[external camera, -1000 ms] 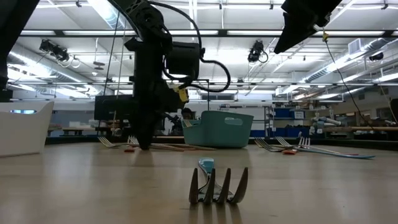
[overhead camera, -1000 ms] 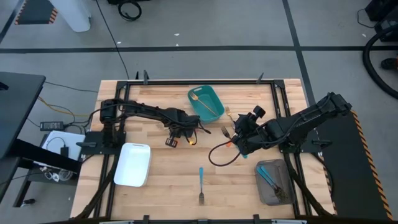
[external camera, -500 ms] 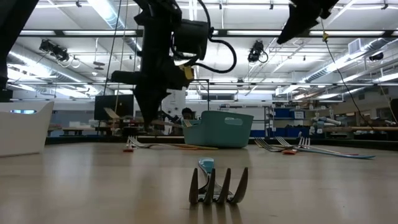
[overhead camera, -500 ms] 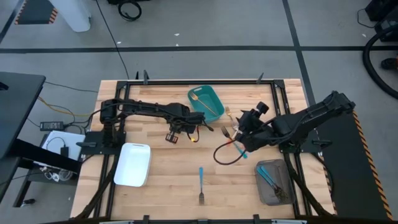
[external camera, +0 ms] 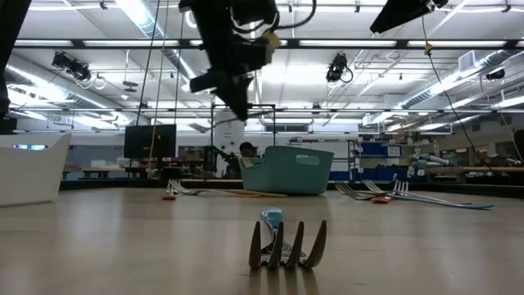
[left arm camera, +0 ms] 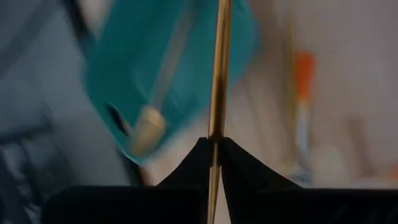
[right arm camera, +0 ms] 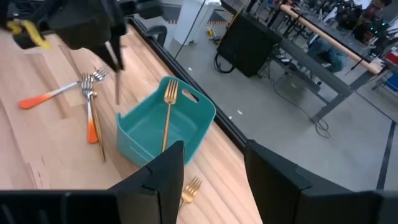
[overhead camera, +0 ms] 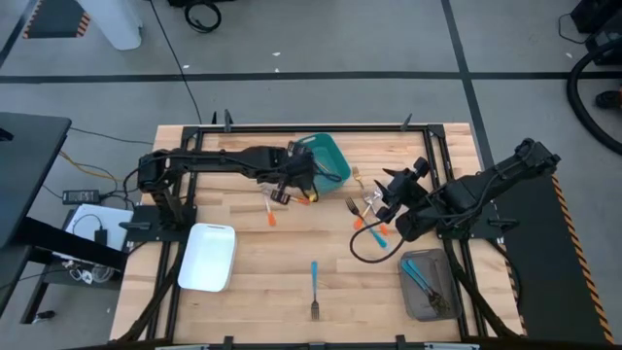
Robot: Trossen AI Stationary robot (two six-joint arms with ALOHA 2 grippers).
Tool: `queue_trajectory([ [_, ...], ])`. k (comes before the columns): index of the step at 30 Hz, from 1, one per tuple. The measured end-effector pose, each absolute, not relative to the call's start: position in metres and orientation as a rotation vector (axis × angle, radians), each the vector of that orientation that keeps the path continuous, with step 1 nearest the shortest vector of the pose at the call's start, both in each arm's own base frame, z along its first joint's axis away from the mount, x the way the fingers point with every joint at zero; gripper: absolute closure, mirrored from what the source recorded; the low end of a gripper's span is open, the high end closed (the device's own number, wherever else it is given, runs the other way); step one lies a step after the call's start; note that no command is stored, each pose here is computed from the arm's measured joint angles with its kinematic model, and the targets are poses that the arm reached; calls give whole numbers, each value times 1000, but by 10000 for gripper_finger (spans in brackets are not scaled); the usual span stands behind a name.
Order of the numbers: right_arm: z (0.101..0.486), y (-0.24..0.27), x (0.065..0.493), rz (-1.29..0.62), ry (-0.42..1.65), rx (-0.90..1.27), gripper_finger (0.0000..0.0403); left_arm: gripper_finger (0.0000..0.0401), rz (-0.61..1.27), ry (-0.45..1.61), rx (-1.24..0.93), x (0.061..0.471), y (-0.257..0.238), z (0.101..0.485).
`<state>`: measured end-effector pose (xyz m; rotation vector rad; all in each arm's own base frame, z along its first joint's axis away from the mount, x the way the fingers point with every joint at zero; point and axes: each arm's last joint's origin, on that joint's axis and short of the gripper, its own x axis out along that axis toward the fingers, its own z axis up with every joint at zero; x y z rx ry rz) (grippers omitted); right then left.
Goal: Sort silverware by color (type)
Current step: Put the gold fork into the green bin
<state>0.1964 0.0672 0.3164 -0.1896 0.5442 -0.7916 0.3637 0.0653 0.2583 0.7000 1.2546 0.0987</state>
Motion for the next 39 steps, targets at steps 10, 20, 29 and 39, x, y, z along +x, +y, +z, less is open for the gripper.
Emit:
queue_trajectory([
  [10, 316, 68, 196, -792, 538, -163, 230, 365, 11, 980, 698, 379, 100, 268],
  [20, 314, 75, 196, -764, 531, -149, 230, 366, -77, 837, 714, 382, 126, 270],
  [29, 314, 82, 193, -737, 518, -105, 230, 369, -161, 778, 844, 403, 131, 243],
  [39, 313, 84, 193, -726, 520, -85, 230, 366, -105, 984, 980, 413, 150, 196],
])
